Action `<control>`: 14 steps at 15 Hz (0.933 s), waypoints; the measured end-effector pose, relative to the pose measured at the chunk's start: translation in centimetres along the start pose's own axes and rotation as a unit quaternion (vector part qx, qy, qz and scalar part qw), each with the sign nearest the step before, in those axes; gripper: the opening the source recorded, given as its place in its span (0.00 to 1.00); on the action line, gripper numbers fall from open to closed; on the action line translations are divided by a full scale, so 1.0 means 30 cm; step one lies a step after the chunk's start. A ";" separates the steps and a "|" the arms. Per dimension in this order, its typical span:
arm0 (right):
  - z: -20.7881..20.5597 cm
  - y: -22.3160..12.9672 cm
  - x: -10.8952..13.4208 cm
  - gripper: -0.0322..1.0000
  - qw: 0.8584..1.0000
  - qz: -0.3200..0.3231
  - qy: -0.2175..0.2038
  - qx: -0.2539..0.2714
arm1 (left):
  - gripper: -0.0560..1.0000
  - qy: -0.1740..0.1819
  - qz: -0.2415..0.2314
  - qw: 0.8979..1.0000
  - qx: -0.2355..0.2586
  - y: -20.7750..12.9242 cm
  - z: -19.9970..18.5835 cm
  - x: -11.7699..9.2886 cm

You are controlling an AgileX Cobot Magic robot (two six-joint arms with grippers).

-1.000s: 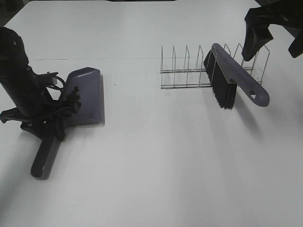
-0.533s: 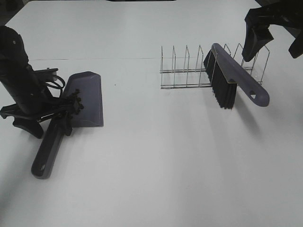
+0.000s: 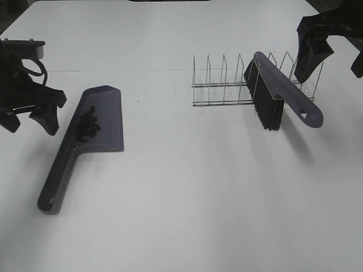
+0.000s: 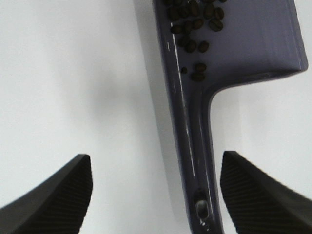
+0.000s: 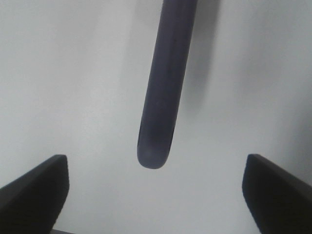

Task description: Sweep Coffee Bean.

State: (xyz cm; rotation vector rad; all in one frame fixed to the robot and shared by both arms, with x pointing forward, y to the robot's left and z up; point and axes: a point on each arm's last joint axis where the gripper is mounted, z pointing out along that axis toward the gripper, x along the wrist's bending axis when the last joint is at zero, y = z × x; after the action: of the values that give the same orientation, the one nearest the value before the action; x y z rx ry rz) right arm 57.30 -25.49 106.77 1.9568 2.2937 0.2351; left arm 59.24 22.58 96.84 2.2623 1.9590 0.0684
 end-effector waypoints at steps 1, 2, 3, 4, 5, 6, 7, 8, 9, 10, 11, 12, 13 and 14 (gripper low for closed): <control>-0.005 -0.016 0.001 0.88 1.000 0.000 0.000 0.001 | 0.67 0.003 0.003 1.000 -0.003 -0.028 -0.034 0.003; -0.020 -0.043 0.002 0.88 1.000 0.000 0.000 0.000 | 0.67 0.004 0.003 1.000 -0.006 -0.062 -0.062 0.004; -0.029 -0.062 0.002 0.88 1.000 0.000 0.000 -0.001 | 0.67 0.004 0.003 1.000 -0.006 -0.086 -0.075 0.004; -0.047 -0.105 0.004 0.88 1.000 0.000 0.000 -0.004 | 0.67 0.005 0.004 1.000 -0.003 -0.140 -0.093 0.007; -0.065 -0.160 0.006 0.88 1.000 0.000 0.000 -0.011 | 0.67 0.005 0.004 1.000 -0.007 -0.198 -0.124 0.010; -0.080 -0.216 0.008 0.88 1.000 0.000 -0.001 -0.021 | 0.67 0.005 0.004 1.000 -0.010 -0.259 -0.149 0.012; -0.092 -0.284 0.010 0.88 0.999 0.000 -0.001 -0.032 | 0.67 0.003 0.003 1.000 -0.016 -0.326 -0.173 0.013; -0.096 -0.347 0.012 0.88 0.999 0.000 -0.002 -0.043 | 0.67 0.001 -0.001 1.000 -0.030 -0.396 -0.205 0.015; -0.096 -0.421 0.015 0.88 0.999 0.000 -0.002 -0.052 | 0.67 0.000 -0.010 0.999 -0.043 -0.459 -0.229 0.017; -0.090 -0.484 0.017 0.88 0.998 0.000 -0.002 -0.061 | 0.67 -0.002 -0.020 0.998 -0.063 -0.522 -0.254 0.019; -0.083 -0.548 0.018 0.88 0.998 0.000 -0.003 -0.070 | 0.67 -0.004 -0.023 0.997 -0.074 -0.584 -0.265 0.022; -0.078 -0.585 0.019 0.88 0.997 0.000 -0.003 -0.073 | 0.67 -0.005 -0.025 0.996 -0.082 -0.616 -0.274 0.023; -0.072 -0.652 0.021 0.88 0.996 0.000 -0.003 -0.085 | 0.67 -0.006 -0.026 0.995 -0.096 -0.672 -0.292 0.025; -0.044 -0.774 0.025 0.88 0.994 -0.001 -0.004 -0.105 | 0.67 -0.004 -0.020 0.990 -0.136 -0.780 -0.335 0.032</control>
State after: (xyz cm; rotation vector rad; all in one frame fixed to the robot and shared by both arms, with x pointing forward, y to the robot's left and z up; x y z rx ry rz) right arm 34.44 -28.38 103.60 1.8487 2.1655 0.4489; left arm 35.13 27.55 103.40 2.0444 1.8614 0.3022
